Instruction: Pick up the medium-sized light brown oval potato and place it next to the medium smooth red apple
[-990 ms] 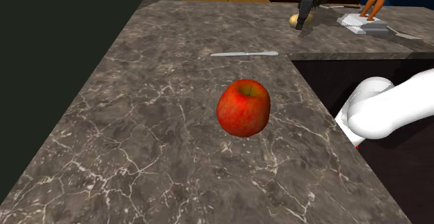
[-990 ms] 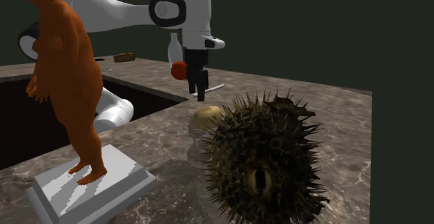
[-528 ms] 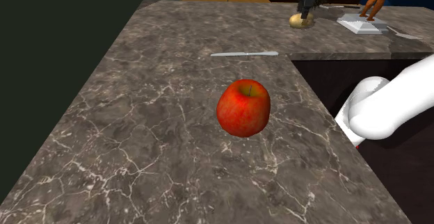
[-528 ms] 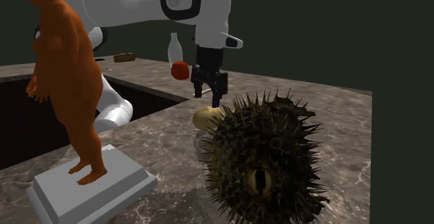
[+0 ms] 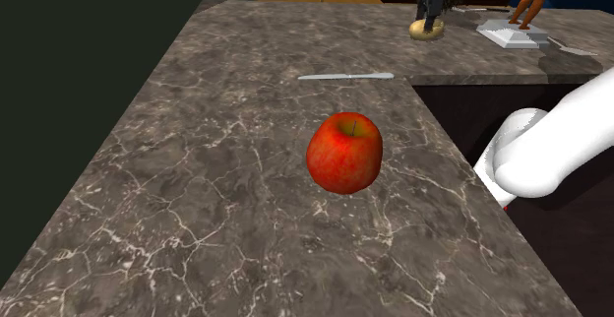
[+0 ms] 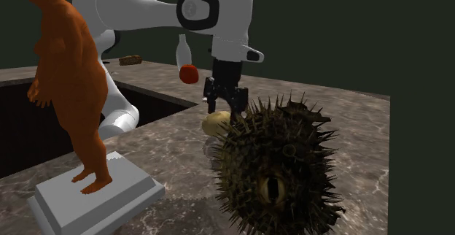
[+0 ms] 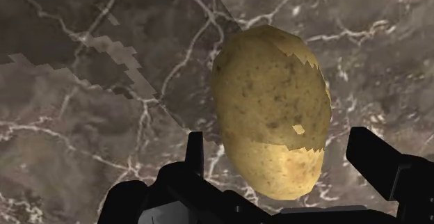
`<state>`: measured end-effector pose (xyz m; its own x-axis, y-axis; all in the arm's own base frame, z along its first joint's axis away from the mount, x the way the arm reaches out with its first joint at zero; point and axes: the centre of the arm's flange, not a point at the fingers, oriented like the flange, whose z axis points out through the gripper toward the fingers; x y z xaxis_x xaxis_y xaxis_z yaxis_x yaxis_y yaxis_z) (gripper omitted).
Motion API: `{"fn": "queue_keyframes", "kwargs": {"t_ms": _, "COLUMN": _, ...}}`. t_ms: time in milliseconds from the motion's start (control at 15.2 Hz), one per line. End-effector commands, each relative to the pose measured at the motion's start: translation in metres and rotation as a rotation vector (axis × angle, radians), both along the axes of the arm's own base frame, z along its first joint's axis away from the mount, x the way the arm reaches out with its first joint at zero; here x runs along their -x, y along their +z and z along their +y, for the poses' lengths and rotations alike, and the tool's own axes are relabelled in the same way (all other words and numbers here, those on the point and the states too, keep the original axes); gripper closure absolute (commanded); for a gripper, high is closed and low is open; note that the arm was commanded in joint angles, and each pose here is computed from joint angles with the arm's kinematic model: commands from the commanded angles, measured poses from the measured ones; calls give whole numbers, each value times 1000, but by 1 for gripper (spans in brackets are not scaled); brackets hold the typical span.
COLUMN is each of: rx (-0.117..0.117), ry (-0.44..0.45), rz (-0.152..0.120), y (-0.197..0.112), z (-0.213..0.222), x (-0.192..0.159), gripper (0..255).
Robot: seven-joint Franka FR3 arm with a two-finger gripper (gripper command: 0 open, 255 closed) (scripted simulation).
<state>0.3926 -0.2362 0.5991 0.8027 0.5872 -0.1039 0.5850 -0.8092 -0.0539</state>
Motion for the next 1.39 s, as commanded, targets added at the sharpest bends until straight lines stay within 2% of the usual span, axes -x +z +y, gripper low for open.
{"fn": "queue_keyframes", "kwargs": {"t_ms": 0, "rx": 0, "ry": 1, "rz": 0, "y": -11, "z": -1, "x": 1, "gripper": 0}}
{"fn": "queue_keyframes", "kwargs": {"t_ms": 528, "rx": 0, "ry": 1, "rz": 0, "y": -14, "z": -1, "x": 1, "gripper": 0}}
{"fn": "queue_keyframes", "kwargs": {"t_ms": 594, "rx": 0, "ry": 1, "rz": 0, "y": -14, "z": -1, "x": 1, "gripper": 255}}
{"fn": "queue_keyframes", "kwargs": {"t_ms": 1188, "rx": 0, "ry": 1, "rz": 0, "y": -14, "z": -1, "x": 1, "gripper": 255}}
{"fn": "queue_keyframes", "kwargs": {"t_ms": 1320, "rx": 0, "ry": 1, "rz": 0, "y": -4, "z": -1, "x": 1, "gripper": 255}}
